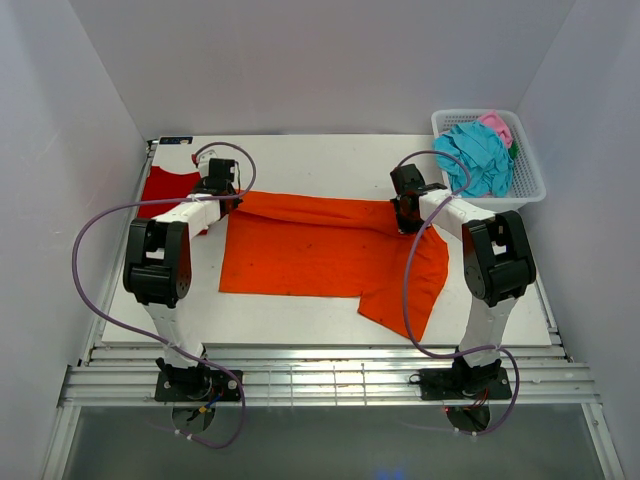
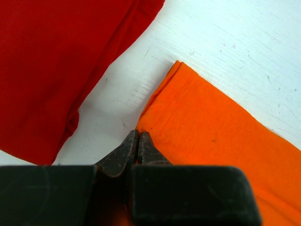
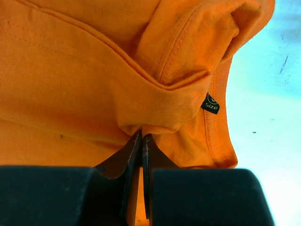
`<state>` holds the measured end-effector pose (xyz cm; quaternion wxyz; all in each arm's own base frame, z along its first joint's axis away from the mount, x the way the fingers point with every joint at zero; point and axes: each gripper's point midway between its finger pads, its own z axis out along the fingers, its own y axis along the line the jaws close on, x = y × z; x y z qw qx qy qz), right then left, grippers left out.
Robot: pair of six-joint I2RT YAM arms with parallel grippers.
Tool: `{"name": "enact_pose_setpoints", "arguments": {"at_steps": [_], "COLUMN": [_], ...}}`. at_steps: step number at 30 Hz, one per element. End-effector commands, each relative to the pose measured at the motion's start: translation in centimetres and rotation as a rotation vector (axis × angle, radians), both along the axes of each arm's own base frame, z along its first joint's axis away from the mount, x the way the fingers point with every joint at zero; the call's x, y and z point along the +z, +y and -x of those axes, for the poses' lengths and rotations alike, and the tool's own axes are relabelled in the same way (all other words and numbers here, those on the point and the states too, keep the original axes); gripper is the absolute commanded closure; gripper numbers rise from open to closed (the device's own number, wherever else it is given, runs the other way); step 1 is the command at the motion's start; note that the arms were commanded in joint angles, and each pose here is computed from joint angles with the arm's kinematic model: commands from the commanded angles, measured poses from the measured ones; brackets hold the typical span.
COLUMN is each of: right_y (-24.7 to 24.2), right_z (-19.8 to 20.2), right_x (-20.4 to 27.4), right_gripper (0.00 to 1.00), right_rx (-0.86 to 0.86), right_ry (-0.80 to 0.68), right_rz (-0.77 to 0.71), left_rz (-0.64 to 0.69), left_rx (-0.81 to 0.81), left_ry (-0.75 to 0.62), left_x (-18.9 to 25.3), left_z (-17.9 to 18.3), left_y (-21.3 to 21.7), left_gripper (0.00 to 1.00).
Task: Fold and stack the t-shirts
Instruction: Fold the flattened tshirt in 1/3 of the way
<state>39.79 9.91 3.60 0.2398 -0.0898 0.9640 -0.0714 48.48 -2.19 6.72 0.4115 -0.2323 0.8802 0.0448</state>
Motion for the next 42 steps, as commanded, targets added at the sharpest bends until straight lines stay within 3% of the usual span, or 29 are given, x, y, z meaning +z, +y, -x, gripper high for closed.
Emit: {"name": "enact_pose_setpoints", "arguments": {"at_steps": [1,3,4,6,8,11,16,20,24,25,27,28,30,36,42], "right_y": [-0.4,-0.5,-0.5,-0.5,-0.6,-0.6,-0.7,-0.8,-1.0,-1.1,-1.0,-1.2,-1.0,0.4,2.1], "right_z": [-0.3,-0.1,-0.1,0.1,0.1,0.2,0.0,-0.4,-0.9,-1.1,-1.1,-1.2,-1.2,-2.6,-4.5], "right_x": [0.1,-0.2,-0.1,-0.3,-0.3,-0.3,0.1,1.4,4.2,5.6,7.1,8.5,10.5,12.6,10.1], "right_gripper": [0.92,0.92,0.92,0.92,0.92,0.92,0.92,0.84,0.78,0.78,0.75,0.74,0.72,0.67,0.67], "right_rx": [-0.017,-0.021,-0.022,-0.024,-0.026,-0.028,-0.035,-0.038,-0.047,-0.052,-0.05,-0.056,-0.045,0.014,0.054], "right_ry": [-0.003,0.003,0.0,0.003,0.001,0.002,-0.015,-0.053,-0.122,-0.156,-0.184,-0.219,-0.266,-0.343,-0.307], "right_rz": [0.022,0.025,0.024,0.026,0.026,0.027,0.032,0.036,0.048,0.043,0.043,0.043,0.033,-0.034,-0.063], "left_rz": [0.001,-0.007,-0.009,-0.016,-0.014,-0.016,0.016,0.005,0.029,0.043,0.063,0.078,0.078,0.113,0.126], "left_rx": [0.012,0.019,0.024,0.036,0.042,0.062,0.037,-0.056,-0.23,-0.255,-0.322,-0.337,-0.368,-0.434,-0.471], "left_ry": [-0.016,0.013,0.026,0.043,0.059,0.066,-0.027,-0.18,-0.266,-0.287,-0.232,-0.242,-0.171,-0.105,-0.064], "left_x": [1.3,0.6,0.2,0.0,-0.5,-0.3,3.1,7.4,9.4,10.3,7.8,8.3,5.1,1.0,-1.6], "left_z": [0.3,0.8,1.2,1.8,2.6,3.7,3.4,1.9,0.6,-0.2,-1.0,-1.8,-2.2,-3.0,-3.0], "left_y": [0.6,0.8,0.8,1.1,1.2,1.4,-0.2,-4.1,-11.0,-12.3,-14.9,-15.9,-17.4,-20.7,-23.0], "left_gripper": [0.94,0.88,0.68,0.4,0.22,0.02,0.02,0.05,0.27,0.5,0.79,1.0,1.0,1.0,1.0]}}
